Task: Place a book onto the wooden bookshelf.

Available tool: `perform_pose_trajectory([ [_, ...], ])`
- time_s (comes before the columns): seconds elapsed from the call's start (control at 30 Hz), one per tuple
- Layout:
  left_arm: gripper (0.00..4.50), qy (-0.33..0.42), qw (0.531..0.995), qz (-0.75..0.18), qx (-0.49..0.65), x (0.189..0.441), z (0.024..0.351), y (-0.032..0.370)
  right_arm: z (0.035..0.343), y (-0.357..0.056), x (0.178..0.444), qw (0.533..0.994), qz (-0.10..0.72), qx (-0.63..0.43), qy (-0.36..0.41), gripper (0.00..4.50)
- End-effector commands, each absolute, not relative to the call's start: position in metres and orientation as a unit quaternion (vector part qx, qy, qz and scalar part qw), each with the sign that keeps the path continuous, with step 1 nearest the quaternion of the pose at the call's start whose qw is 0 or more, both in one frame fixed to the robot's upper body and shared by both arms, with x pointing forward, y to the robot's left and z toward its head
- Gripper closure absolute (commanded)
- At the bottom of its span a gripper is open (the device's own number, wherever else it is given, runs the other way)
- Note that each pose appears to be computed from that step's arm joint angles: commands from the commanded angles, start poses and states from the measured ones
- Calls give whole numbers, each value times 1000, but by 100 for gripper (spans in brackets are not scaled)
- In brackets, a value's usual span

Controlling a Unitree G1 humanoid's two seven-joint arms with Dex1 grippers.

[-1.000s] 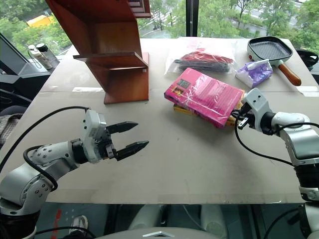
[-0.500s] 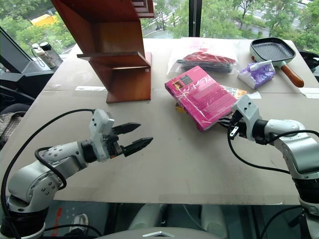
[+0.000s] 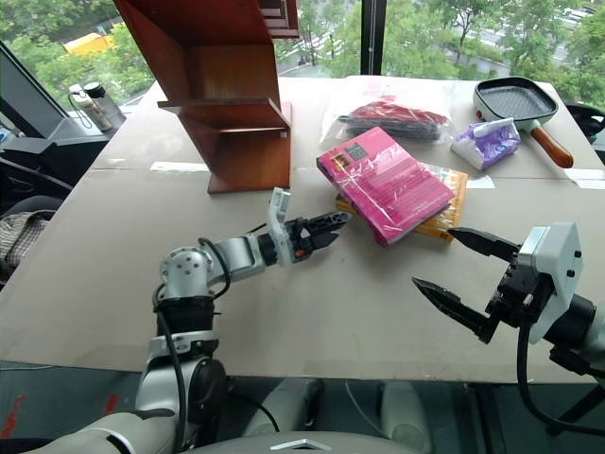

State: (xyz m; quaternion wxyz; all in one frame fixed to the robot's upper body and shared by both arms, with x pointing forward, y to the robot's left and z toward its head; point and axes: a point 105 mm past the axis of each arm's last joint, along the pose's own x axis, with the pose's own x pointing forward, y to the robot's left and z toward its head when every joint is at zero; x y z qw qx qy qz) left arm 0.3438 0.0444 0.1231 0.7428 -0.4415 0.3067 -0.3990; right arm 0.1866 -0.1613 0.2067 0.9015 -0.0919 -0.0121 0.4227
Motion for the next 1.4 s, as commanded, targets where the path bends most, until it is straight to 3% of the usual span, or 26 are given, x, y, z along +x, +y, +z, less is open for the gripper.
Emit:
perform_pose_trajectory([
  [0.03,0,296,722,-398,-483,360,132,30,216,-157,175,905,405,-122,-51,3],
  [0.23,0,297,709,-382,-513,375,127,5,214,-170,167,923,358,-132,-57,3],
  [0.5,0,289,711,-376,-519,377,116,-11,204,-198,152,944,296,-143,-29,3],
  [0.6,74,287,706,-375,-528,377,115,-12,201,-208,149,947,283,-148,-22,0],
  [0.83,405,287,696,-381,-537,373,113,-5,197,-204,149,944,294,-149,-18,0],
  [0.9,448,287,694,-389,-534,369,114,-1,197,-202,150,942,300,-148,-18,0],
  [1.03,448,265,695,-422,-519,356,130,18,197,-196,152,937,317,-146,-20,0],
  [1.17,448,213,733,-449,-464,345,157,45,206,-188,157,932,330,-141,-43,0],
  [1.27,448,144,793,-492,-330,328,190,60,217,-181,165,928,343,-127,-71,0],
  [1.4,448,58,835,-537,-106,310,223,64,231,-172,175,921,362,-104,-101,0],
])
